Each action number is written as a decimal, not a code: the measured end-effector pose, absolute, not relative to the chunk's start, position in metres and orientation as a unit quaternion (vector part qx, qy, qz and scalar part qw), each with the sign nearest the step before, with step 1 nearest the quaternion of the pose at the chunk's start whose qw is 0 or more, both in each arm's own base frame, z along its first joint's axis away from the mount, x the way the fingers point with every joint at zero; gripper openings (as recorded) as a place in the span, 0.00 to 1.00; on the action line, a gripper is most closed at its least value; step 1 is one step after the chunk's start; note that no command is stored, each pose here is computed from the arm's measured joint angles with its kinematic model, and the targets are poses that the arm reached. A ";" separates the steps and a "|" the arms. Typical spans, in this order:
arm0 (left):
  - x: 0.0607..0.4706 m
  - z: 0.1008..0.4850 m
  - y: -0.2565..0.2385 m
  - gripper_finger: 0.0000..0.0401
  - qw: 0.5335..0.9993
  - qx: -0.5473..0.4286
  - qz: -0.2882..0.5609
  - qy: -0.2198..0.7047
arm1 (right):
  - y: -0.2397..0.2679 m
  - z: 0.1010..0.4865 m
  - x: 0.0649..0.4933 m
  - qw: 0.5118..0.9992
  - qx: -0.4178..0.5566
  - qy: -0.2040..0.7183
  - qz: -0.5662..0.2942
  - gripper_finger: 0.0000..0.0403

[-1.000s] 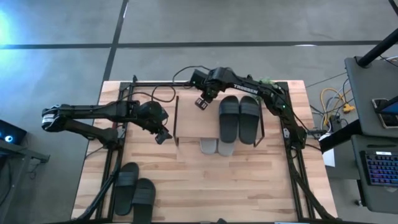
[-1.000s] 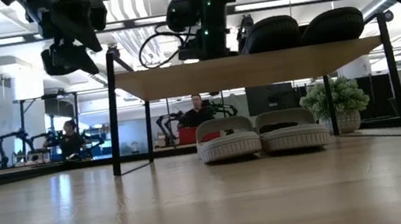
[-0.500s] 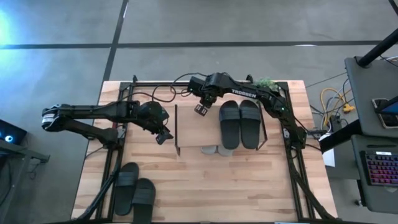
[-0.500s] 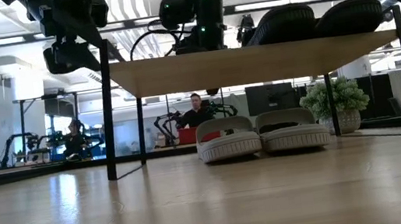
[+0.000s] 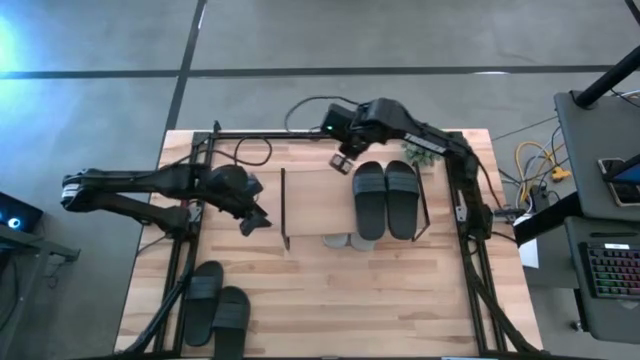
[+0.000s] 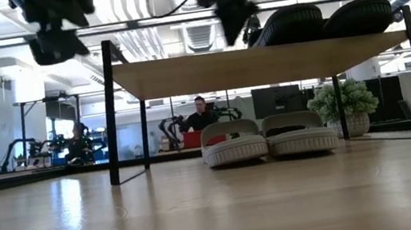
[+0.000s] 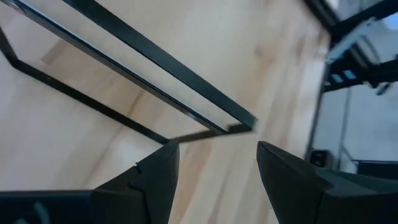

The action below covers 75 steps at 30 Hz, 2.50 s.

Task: Pick and place slides into the shelf
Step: Adjust the shelf, then put the black slipper on the shelf

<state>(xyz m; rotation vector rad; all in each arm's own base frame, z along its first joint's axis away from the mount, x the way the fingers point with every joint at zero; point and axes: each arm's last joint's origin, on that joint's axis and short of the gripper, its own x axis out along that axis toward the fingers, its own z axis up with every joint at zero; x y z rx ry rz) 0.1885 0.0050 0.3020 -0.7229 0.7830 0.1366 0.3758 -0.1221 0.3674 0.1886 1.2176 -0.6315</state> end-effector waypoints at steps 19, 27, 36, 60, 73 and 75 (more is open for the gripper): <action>0.229 0.298 -0.042 0.50 0.856 -0.350 -0.082 0.372 | -0.095 0.378 0.301 0.729 0.135 0.575 -0.345 0.17; 0.253 0.286 -0.044 0.48 0.857 -0.336 -0.040 0.389 | -0.077 0.364 0.291 0.719 0.124 0.596 -0.336 0.17; 0.251 0.284 -0.040 0.47 0.868 -0.319 0.026 0.380 | -0.061 0.372 0.272 0.728 0.099 0.570 -0.367 0.17; 0.206 0.315 -0.056 0.47 0.883 -0.306 -0.017 0.354 | -0.022 0.394 0.215 0.788 0.120 0.497 -0.343 0.17; 0.160 0.286 -0.114 0.47 0.743 -0.289 -0.123 0.591 | -0.022 0.361 0.221 0.762 0.109 0.536 -0.345 0.17; 0.158 0.280 -0.121 0.47 0.739 -0.276 -0.128 0.602 | -0.022 0.358 0.222 0.760 0.107 0.539 -0.345 0.17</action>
